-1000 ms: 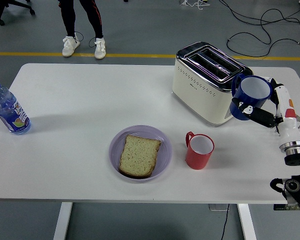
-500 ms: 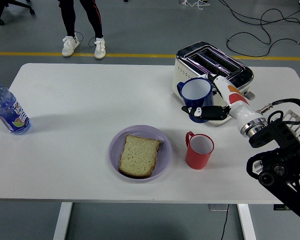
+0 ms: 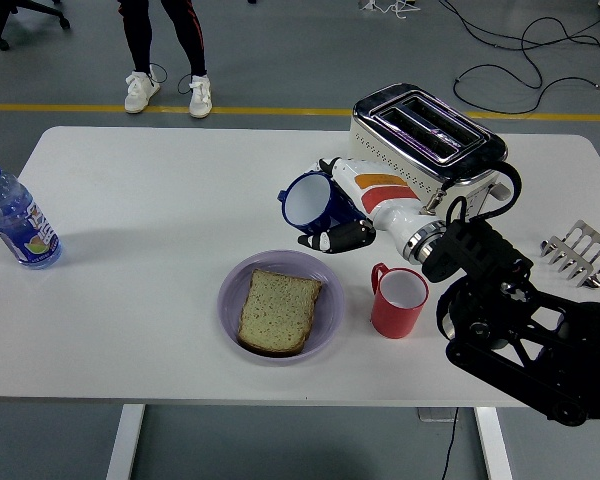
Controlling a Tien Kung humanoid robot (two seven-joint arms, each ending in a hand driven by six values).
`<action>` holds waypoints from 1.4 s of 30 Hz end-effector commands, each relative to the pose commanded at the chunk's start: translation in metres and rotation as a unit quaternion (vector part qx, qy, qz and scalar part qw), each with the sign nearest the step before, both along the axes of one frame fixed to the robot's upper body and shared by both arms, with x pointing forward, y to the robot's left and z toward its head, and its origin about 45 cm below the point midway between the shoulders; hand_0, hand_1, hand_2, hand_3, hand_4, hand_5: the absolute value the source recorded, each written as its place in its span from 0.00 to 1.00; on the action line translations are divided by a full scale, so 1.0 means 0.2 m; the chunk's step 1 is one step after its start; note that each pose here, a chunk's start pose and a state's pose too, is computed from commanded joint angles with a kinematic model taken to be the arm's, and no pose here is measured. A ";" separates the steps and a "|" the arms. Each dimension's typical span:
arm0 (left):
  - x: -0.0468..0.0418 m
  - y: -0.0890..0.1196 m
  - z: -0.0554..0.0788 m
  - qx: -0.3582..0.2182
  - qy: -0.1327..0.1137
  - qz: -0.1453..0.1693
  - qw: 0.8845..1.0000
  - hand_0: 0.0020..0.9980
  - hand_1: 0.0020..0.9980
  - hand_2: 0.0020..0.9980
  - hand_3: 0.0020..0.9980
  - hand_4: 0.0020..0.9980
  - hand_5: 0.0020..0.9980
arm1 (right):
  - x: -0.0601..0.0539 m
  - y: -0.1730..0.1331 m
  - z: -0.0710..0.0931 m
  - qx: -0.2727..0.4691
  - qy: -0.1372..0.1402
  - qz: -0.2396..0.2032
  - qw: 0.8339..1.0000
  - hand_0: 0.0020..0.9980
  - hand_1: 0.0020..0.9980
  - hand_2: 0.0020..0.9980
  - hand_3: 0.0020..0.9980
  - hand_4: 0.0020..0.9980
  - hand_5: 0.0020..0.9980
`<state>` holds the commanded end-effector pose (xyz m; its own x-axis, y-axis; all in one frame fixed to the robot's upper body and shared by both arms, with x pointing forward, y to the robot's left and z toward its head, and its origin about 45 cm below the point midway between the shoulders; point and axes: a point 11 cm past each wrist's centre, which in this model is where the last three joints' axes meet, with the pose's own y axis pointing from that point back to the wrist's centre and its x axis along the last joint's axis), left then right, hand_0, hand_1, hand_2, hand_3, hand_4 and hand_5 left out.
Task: Pick up the cup,pour liquid into bread,place the cup on the desk
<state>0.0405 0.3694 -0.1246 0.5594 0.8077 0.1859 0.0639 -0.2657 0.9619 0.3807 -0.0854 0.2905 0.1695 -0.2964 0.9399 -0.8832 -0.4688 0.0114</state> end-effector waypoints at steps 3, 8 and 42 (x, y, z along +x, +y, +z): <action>0.002 0.00 0.00 0.000 0.000 0.001 1.000 0.66 0.69 0.71 0.59 0.31 0.88 | 0.02 0.04 0.01 -0.054 -0.039 0.010 0.998 0.29 0.29 0.46 0.52 0.75 0.05; 0.009 0.00 0.00 0.000 -0.001 0.001 1.000 0.66 0.69 0.71 0.59 0.32 0.88 | 0.05 0.09 0.01 -0.139 -0.095 0.025 0.985 0.29 0.30 0.46 0.52 0.74 0.05; 0.009 0.00 0.00 0.001 -0.001 0.003 1.000 0.66 0.69 0.71 0.59 0.32 0.88 | -0.01 0.22 -0.12 -0.395 -0.136 0.071 0.906 0.33 0.32 0.48 0.54 0.70 0.06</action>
